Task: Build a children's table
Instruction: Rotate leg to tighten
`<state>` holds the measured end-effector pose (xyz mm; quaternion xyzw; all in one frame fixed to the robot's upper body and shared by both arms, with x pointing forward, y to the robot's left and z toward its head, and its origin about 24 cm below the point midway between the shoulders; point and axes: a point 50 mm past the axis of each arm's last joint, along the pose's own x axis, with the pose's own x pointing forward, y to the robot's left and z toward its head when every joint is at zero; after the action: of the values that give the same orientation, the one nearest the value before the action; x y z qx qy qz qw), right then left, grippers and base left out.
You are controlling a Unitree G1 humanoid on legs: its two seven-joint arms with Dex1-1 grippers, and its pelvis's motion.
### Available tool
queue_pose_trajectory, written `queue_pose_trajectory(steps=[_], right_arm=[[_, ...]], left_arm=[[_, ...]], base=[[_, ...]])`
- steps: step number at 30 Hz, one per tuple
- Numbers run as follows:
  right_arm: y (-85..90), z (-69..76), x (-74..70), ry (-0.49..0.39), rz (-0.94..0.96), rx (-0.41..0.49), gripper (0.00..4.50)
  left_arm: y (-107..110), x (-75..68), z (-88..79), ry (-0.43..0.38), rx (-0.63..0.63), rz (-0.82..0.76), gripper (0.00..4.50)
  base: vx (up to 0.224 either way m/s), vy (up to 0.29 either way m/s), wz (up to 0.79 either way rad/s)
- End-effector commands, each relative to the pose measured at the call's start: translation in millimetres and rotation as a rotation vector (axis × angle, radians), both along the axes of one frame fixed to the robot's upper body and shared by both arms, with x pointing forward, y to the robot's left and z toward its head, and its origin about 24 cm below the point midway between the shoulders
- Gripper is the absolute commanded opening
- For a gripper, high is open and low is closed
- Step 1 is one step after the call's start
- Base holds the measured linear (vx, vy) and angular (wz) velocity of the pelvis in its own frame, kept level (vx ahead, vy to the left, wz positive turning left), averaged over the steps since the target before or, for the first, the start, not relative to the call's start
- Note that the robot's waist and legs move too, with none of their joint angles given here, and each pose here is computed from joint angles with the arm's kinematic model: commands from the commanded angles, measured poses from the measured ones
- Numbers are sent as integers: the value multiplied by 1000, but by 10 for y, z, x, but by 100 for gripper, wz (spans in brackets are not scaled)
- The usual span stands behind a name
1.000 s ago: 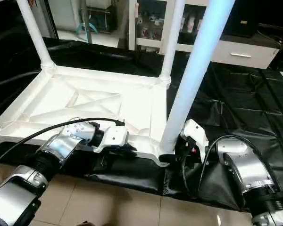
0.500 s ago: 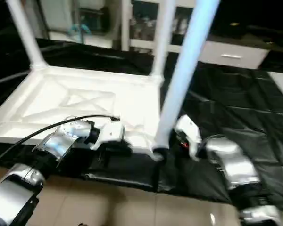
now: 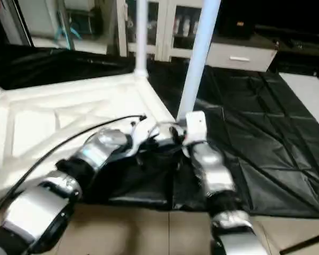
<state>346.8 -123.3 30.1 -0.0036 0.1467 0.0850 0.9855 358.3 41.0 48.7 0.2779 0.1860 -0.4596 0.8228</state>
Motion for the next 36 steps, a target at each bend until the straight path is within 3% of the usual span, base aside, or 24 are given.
queue_pose_trajectory(steps=[1,4,6,9,13,19,23,29,33,36], right_arm=[[277,-223,-123,86,115,-11,264],[276,-143,-92,35,170,55,264],[287,-92,-107,41,266,180,264],[226,-2,-96,0,271,235,334],[-38,147,-116,-76,313,199,369],[-450,316,-141,-98,373,167,413],[-608,369,-497,27,794,121,443],[-728,336,-695,110,948,58,448],[-732,314,-710,121,968,34,448],[-618,246,-636,97,968,-16,448]], left_arm=[[-101,98,204,-136,-32,46,0],[-70,98,187,-137,-24,39,0],[-43,92,162,-132,-14,32,0],[-24,86,145,-131,-13,23,0],[18,33,88,-106,-8,-53,0],[128,-73,-26,-49,4,-179,0],[318,-230,-150,59,25,-350,0],[552,-319,-186,123,63,-447,0],[636,-326,-178,128,82,-455,0],[835,-337,-152,133,130,-454,0]], base=[[0,0,0],[0,0,0],[0,0,0],[0,0,0],[0,0,0],[0,0,0],[0,0,0],[0,0,0],[0,0,0],[0,0,0]])
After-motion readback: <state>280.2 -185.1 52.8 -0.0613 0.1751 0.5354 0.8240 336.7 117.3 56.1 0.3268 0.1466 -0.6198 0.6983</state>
